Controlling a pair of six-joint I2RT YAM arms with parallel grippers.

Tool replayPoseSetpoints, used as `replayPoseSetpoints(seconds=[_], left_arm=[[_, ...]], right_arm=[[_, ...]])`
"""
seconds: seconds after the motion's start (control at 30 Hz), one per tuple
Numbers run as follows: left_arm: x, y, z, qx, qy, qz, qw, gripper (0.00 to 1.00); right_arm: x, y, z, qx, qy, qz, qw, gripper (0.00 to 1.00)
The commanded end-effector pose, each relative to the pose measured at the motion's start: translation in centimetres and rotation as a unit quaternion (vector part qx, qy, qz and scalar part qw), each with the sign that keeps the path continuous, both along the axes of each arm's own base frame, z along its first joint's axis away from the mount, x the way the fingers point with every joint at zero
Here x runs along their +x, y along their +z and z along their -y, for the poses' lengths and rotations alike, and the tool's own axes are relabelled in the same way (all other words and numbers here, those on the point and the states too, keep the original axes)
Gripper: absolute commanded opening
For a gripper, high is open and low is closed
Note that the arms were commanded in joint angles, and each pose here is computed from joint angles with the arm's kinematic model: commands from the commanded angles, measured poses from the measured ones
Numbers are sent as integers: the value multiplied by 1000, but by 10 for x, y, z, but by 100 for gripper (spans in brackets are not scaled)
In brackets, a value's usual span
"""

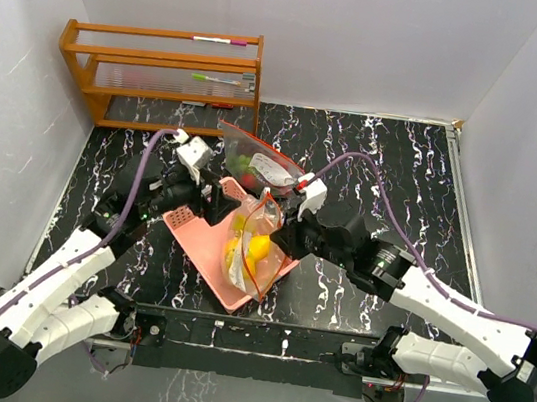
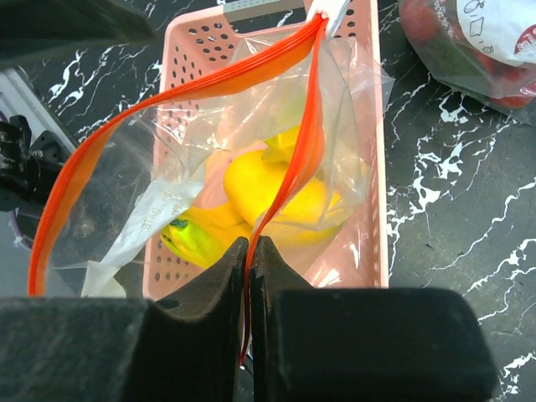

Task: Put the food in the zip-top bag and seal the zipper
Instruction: Zip the zipper on the food storage bag into the bin.

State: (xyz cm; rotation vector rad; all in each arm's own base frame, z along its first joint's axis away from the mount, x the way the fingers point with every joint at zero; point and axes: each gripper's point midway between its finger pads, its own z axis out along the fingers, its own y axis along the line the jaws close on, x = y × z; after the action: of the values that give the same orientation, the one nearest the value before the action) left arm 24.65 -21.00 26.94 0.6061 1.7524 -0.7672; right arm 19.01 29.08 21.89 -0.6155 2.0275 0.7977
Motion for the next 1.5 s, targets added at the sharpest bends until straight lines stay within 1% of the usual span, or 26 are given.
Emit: replayPoseSetpoints(seconds=[0.0, 0.1, 0.2, 0.27, 0.33, 0.47, 0.57, 0.6, 0.7, 0.8, 0.93, 1.03, 1.13, 1.27, 1.33, 1.37, 1.4, 1.47], left_arm=[[8, 13, 9, 20, -51, 140, 989, 88], [-2, 16, 19, 36, -115, 189, 975, 90], [-11, 24, 27, 30, -166, 231, 958, 91], [-15, 25, 33, 21, -192, 247, 950, 92], [-15, 22, 37, 17, -209, 250, 945, 93], [-22, 4, 44, 10, -265, 222, 938, 93], [-23, -15, 45, 11, -278, 207, 938, 93], [-22, -17, 45, 10, -276, 212, 937, 94], [-26, -19, 49, -9, -292, 210, 933, 94], [-30, -22, 54, -26, -317, 189, 929, 94], [-39, -13, 61, -70, -345, 181, 918, 95], [-46, -6, 63, -99, -364, 176, 909, 97], [-51, -9, 66, -106, -381, 163, 904, 97], [-57, -14, 70, -101, -394, 156, 900, 97], [-58, -15, 72, -95, -398, 153, 900, 93], [-58, -17, 73, -90, -399, 148, 900, 89], [-58, -20, 74, -85, -401, 140, 901, 85], [-58, -23, 75, -78, -405, 131, 901, 74]], right_arm=[[-4, 24, -1, 17, 42, 56, 997, 9], [-7, 22, 0, 9, 57, 64, 996, 9], [-12, 19, -2, 5, 79, 65, 995, 8], [-17, 18, -4, 4, 96, 66, 993, 8], [-20, 16, -4, 3, 109, 67, 992, 8], [-25, 18, -3, 6, 122, 75, 990, 8], [-28, 25, 0, 14, 129, 85, 988, 8], [-30, 28, 0, 17, 132, 89, 987, 8], [-34, 34, 2, 24, 142, 98, 985, 8], [-39, 38, 3, 29, 154, 105, 982, 9], [-41, 35, 3, 25, 162, 103, 981, 9], [-40, 31, 2, 19, 164, 102, 981, 9], [-36, 33, 0, 17, 161, 108, 981, 8], [-31, 39, -3, 17, 157, 116, 981, 8], [-29, 41, -4, 17, 155, 119, 981, 8], [-28, 43, -4, 17, 154, 122, 980, 8], [-27, 43, -4, 17, 152, 123, 981, 8], [-26, 45, -4, 18, 149, 125, 981, 8]])
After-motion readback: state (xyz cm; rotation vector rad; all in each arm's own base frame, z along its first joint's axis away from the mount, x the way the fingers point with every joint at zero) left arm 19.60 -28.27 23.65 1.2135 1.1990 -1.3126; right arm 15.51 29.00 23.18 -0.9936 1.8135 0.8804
